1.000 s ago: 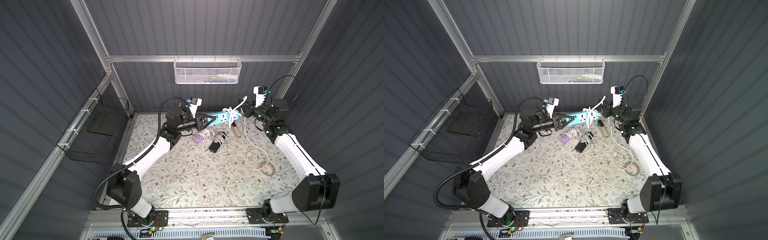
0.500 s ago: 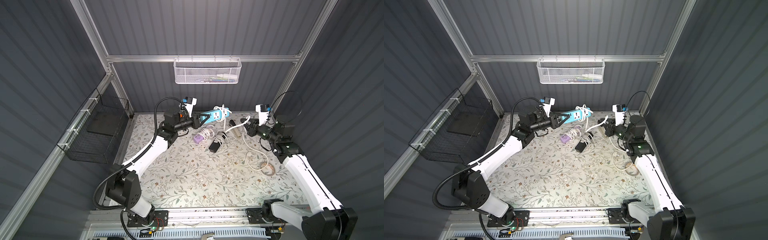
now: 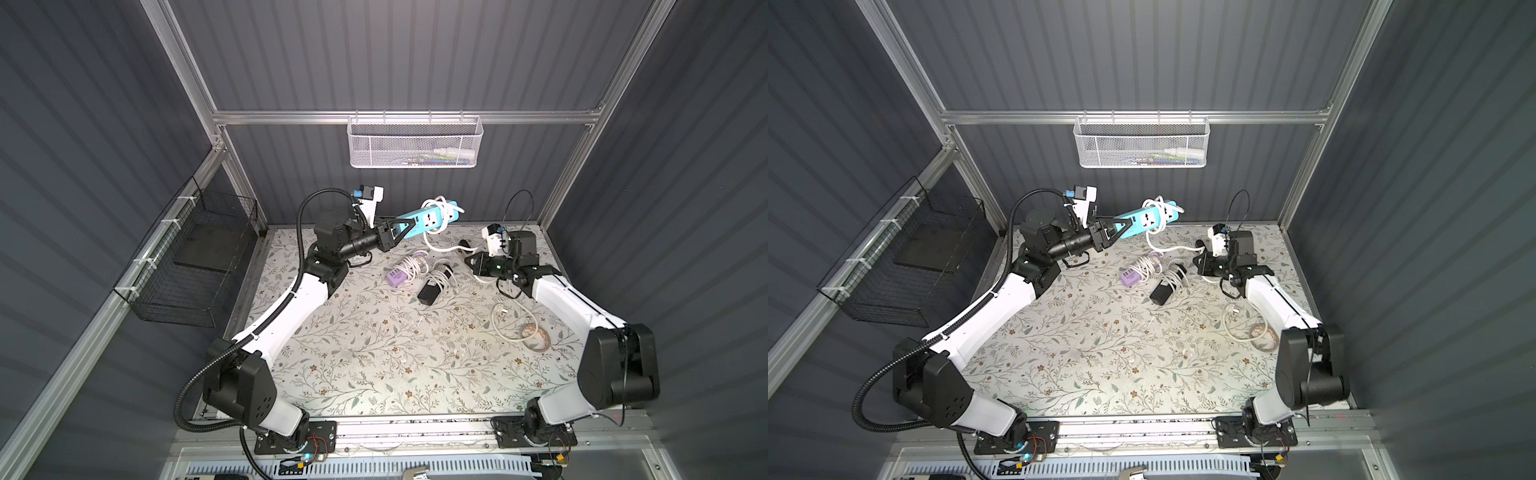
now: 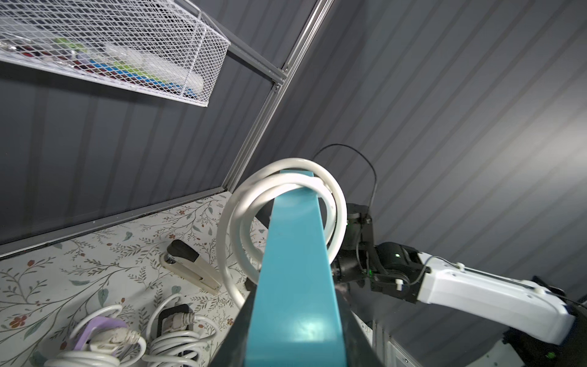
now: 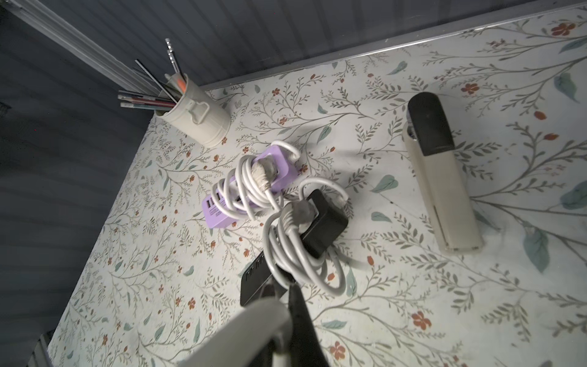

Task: Unwrap the cord wrapped around the power strip
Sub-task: Unwrap the power cord from the power strip.

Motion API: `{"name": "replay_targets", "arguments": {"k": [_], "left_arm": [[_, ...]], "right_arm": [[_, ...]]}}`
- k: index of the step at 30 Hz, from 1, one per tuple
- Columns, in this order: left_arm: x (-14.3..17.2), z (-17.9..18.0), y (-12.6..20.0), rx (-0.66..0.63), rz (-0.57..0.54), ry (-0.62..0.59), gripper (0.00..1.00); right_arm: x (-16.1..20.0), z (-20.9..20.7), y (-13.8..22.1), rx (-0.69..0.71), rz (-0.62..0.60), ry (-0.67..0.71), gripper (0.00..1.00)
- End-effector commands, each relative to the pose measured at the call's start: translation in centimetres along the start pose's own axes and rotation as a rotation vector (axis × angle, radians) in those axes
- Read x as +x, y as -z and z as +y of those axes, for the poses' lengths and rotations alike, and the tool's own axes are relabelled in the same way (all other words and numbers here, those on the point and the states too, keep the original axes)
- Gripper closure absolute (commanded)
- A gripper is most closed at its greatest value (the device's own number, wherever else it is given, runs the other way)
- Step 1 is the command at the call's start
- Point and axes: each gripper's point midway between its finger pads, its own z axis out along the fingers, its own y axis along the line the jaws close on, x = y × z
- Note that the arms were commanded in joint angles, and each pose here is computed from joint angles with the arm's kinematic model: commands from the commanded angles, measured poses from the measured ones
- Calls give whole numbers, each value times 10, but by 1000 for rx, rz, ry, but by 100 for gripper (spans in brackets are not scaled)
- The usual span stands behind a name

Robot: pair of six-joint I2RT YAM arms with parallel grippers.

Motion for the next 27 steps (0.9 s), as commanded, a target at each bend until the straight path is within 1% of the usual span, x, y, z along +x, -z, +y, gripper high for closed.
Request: {"name": "replay_targets", "arguments": {"k": [1, 7, 12, 15, 20, 25, 27], "left_arm": [[-30, -46, 6, 131, -72, -59, 100], [-25, -54, 11, 158, -70, -9, 100], [-6, -57, 20, 153, -41, 33, 100], [15, -53, 24, 131, -5, 67, 100], [61, -38, 25, 111, 71, 161, 100], [101, -10, 24, 38, 146, 209, 100], [109, 0, 24, 5, 155, 203, 100]], "right_arm": [[-14, -13, -15, 42, 8, -19, 100], [-38, -42, -37, 42, -10, -96, 100], [-69, -52, -35, 31, -55, -111, 100], [-96, -50, -21, 20, -95, -103, 100], [-145, -36, 12, 3, -172, -68, 100], [-178, -15, 51, -32, -241, -47, 100], [-185, -7, 68, -43, -265, -42, 100]]}}
